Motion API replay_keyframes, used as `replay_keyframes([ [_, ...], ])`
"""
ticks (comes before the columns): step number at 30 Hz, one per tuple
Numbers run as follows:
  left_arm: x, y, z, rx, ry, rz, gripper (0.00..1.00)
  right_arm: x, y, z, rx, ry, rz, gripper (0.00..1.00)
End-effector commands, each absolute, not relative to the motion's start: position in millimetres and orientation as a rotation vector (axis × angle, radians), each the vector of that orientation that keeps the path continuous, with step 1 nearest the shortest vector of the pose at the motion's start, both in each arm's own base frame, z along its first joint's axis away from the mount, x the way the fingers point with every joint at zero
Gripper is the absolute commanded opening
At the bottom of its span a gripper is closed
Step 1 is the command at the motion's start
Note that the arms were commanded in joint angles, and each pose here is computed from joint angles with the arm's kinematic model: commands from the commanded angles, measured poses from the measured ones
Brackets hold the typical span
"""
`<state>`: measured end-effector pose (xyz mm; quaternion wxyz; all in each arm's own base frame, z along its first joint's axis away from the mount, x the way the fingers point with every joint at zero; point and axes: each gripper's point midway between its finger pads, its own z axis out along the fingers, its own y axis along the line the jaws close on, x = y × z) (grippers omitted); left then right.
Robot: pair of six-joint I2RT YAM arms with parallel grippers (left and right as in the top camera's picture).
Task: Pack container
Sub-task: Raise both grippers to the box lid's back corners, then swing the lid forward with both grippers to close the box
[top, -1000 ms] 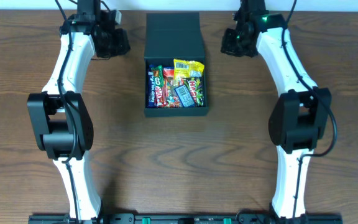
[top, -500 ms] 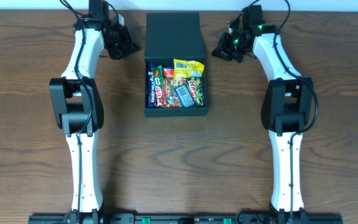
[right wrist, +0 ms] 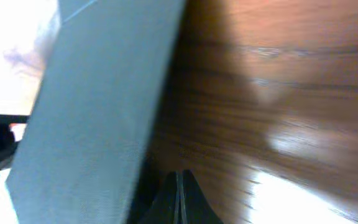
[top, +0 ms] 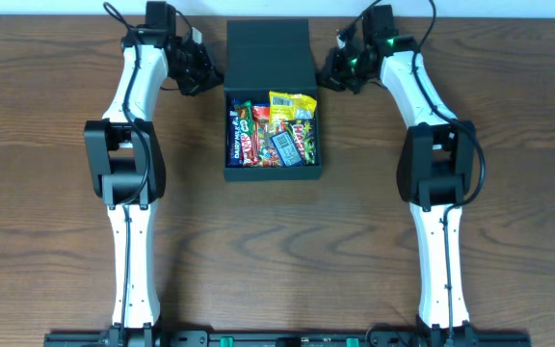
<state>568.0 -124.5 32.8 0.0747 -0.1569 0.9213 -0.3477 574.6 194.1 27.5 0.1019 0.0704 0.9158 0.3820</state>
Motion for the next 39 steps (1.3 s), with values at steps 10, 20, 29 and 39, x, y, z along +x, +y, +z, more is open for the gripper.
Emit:
replay_keyframes([
  [10,574.4,-148.4,45.6,-0.348,2.704,-1.178,0.05,571.6,226.9,57.2,-0.038,2.550,1.416,0.01],
  [20,591.2,-140.0,70.7,-0.246,2.556,-1.318,0.06,575.1,231.9,91.0,-0.260,2.338,1.578,0.01],
  [29,599.2,-127.7,118.1,-0.089,2.405,-1.429,0.06,574.1,229.3,129.2,-0.417,2.198,1.595,0.01],
  [39,600.0,-128.6,176.7,0.097,2.311,-1.359,0.06,568.6,228.1,202.7,-0.560,2.057,1.489,0.01],
])
